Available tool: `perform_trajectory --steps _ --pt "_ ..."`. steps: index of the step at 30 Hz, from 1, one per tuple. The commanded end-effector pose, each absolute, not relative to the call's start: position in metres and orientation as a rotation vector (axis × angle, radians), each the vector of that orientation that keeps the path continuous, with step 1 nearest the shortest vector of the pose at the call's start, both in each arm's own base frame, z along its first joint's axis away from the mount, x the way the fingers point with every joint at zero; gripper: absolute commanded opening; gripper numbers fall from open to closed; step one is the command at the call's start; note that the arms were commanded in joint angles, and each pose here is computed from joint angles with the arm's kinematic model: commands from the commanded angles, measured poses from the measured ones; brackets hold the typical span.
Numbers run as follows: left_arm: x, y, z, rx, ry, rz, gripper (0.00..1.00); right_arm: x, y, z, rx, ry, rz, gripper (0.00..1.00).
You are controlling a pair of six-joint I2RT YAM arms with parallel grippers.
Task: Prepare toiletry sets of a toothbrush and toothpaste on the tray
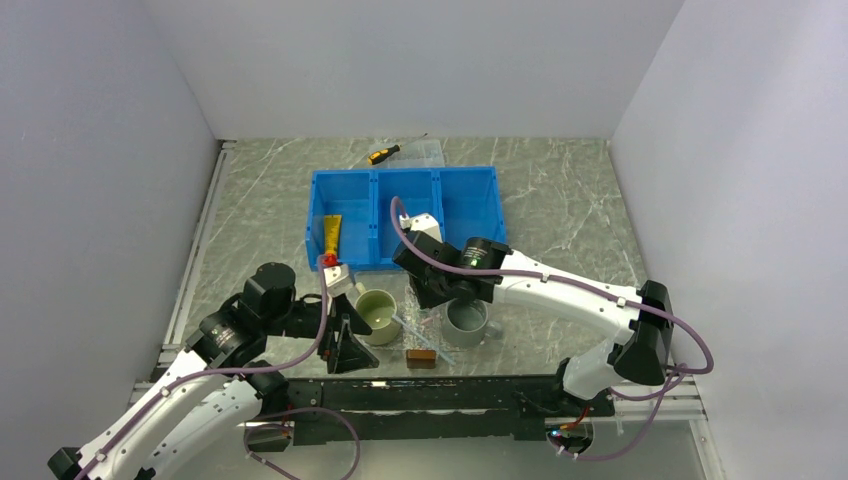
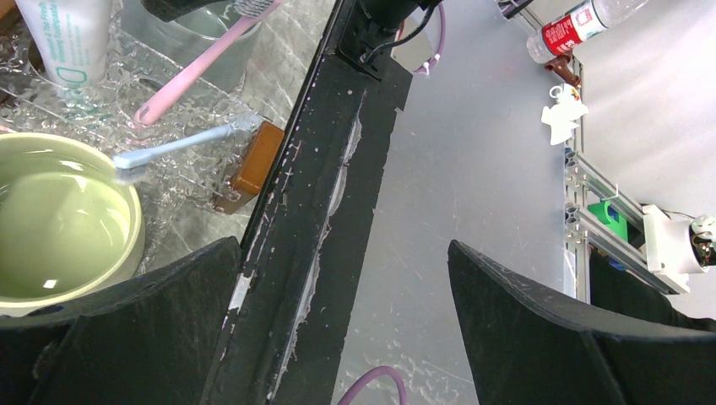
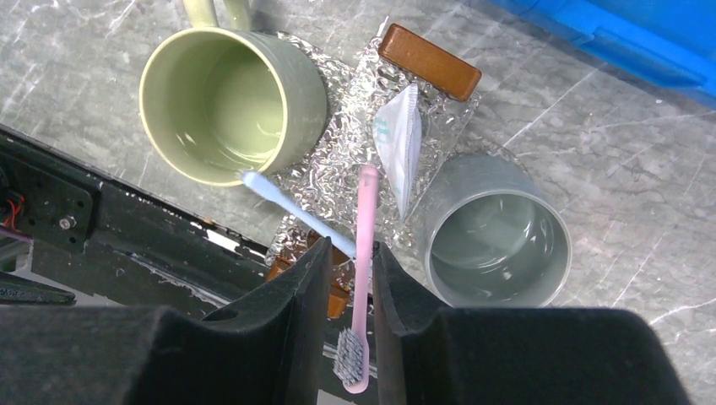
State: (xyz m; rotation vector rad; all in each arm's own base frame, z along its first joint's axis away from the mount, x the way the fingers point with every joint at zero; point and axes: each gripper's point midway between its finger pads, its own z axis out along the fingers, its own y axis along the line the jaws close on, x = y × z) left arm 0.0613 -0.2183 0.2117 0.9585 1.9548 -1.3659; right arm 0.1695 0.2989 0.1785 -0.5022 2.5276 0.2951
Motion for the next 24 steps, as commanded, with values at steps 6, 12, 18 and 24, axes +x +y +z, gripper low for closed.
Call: perform_trajectory --steps 6,12,18,24 --pt "0.063 -0.221 0.221 0.966 1.915 -1.384 0.99 0.181 0.300 0.207 -0.445 2.444 0.339 0.28" --pt "0.064 -0.222 0.221 0.966 1.917 -1.386 0.99 0.182 0.290 0.224 -0.418 2.406 0.348 0.28" --pt "0.064 -0.222 0.221 0.966 1.922 -1.386 1.00 0.173 0.274 0.249 -0.424 2.331 0.441 0.33" --pt "0.065 -0.222 0.220 0.962 1.925 -1.384 0.99 0.161 0.241 0.250 -0.385 2.313 0.451 0.38"
